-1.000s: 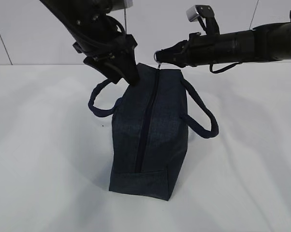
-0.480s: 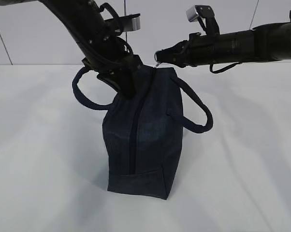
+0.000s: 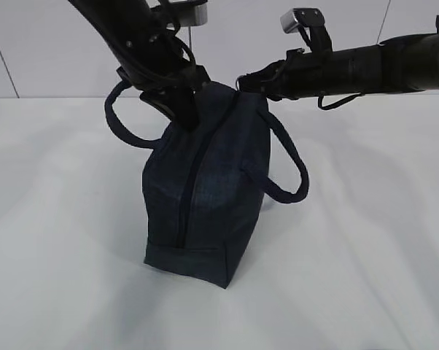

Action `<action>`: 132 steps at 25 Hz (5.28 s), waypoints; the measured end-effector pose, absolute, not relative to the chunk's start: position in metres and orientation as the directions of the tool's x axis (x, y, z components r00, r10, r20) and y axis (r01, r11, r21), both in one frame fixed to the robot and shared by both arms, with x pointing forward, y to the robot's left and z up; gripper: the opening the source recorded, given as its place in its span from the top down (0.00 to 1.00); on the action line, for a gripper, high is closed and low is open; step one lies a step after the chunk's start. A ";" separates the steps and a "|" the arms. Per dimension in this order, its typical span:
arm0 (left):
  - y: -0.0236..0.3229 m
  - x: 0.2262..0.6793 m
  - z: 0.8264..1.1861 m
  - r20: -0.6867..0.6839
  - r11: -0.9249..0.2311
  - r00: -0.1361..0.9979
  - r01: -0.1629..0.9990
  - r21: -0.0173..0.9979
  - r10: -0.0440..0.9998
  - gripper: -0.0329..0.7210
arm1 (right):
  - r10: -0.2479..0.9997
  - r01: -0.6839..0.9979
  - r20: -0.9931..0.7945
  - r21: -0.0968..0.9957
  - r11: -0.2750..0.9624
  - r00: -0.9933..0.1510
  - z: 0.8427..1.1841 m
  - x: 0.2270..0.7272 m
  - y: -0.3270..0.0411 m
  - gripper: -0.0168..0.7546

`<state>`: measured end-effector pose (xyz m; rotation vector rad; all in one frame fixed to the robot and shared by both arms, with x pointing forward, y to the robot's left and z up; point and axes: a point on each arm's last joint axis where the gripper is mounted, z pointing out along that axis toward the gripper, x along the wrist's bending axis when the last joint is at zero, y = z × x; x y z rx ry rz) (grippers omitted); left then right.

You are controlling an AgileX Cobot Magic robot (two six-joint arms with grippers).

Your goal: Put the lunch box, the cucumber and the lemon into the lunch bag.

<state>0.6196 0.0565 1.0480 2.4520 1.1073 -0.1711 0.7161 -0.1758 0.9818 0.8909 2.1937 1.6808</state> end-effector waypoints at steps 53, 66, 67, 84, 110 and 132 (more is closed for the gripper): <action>0.065 0.604 1.087 -0.263 -0.578 0.696 0.708 0.405 0.668 0.96 | 0.739 0.224 0.231 0.968 -0.111 -0.632 1.074 0.714 -0.240 0.49; 0.070 0.643 1.051 -0.311 -0.464 0.628 0.756 0.463 0.713 0.96 | 0.731 0.285 0.224 0.958 -0.042 -0.645 1.071 0.709 -0.240 0.49; 0.073 0.648 1.046 -0.312 -0.454 0.618 0.763 0.460 0.721 0.96 | 0.729 0.290 0.224 0.956 -0.037 -0.646 1.071 0.708 -0.239 0.49; 0.102 0.666 1.045 -0.309 -0.385 0.562 0.789 0.479 0.767 0.43 | 0.702 0.369 0.331 0.923 -0.104 -0.630 1.070 0.706 -0.237 0.49; 0.133 0.639 1.149 -0.194 -0.283 0.577 0.631 0.722 0.794 0.44 | 0.921 0.456 0.085 0.884 0.107 -0.381 1.251 0.573 -0.266 0.49; 0.163 0.528 1.244 -0.206 -0.225 0.645 0.520 0.824 0.736 0.50 | 0.961 0.343 -0.022 0.932 0.120 -0.277 1.316 0.365 -0.276 0.49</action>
